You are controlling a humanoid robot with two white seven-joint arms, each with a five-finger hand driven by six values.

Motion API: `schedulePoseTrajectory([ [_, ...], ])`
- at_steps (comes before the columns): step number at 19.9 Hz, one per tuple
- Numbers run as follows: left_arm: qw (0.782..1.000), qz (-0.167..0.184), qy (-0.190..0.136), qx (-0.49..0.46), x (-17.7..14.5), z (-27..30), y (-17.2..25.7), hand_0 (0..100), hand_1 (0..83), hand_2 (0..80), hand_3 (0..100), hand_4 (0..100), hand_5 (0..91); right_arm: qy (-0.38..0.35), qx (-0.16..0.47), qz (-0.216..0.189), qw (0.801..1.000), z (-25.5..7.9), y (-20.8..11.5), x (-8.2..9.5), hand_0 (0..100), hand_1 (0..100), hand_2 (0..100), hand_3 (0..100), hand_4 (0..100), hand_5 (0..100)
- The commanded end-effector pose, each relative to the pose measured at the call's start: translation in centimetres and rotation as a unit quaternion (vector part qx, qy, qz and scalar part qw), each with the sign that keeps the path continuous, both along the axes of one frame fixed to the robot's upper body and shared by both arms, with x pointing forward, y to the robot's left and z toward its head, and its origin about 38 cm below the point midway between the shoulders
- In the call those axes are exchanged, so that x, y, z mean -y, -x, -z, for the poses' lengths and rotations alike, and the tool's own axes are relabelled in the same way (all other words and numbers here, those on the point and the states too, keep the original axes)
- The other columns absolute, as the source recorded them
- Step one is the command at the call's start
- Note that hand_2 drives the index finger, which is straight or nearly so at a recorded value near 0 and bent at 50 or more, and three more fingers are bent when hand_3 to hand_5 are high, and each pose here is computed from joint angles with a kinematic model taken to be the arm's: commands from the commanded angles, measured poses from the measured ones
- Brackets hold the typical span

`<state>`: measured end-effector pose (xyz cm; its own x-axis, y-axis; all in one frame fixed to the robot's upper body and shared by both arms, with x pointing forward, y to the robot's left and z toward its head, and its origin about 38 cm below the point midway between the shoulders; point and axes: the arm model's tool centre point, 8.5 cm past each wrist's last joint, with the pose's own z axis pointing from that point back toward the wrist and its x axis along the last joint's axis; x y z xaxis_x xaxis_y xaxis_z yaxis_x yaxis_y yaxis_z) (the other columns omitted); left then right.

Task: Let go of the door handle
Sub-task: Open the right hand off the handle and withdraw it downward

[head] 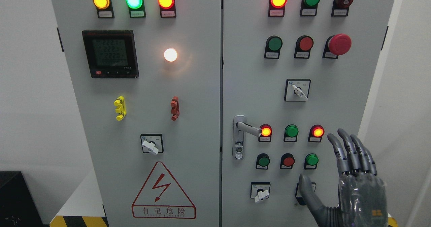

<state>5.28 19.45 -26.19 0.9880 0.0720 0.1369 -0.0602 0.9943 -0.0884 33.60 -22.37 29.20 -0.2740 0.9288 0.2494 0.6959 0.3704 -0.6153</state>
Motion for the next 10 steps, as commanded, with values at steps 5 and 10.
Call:
schedulePoseTrajectory([
  [5, 1.0, 0.01, -0.001, 0.009, 0.02, -0.02, -0.58, 0, 0.0, 2.5, 8, 1, 0.0, -0.002, 0.009, 0.003, 1.0, -0.49, 0.25, 0.26, 36, 17, 0, 0, 0, 0],
  [10, 1.0, 0.01, -0.001, 0.009, 0.02, -0.02, -0.58, 0, 0.0, 2.6, 8, 1, 0.0, -0.001, 0.009, -0.004, 1.0, -0.56, 0.21, -0.18, 36, 16, 0, 0, 0, 0],
])
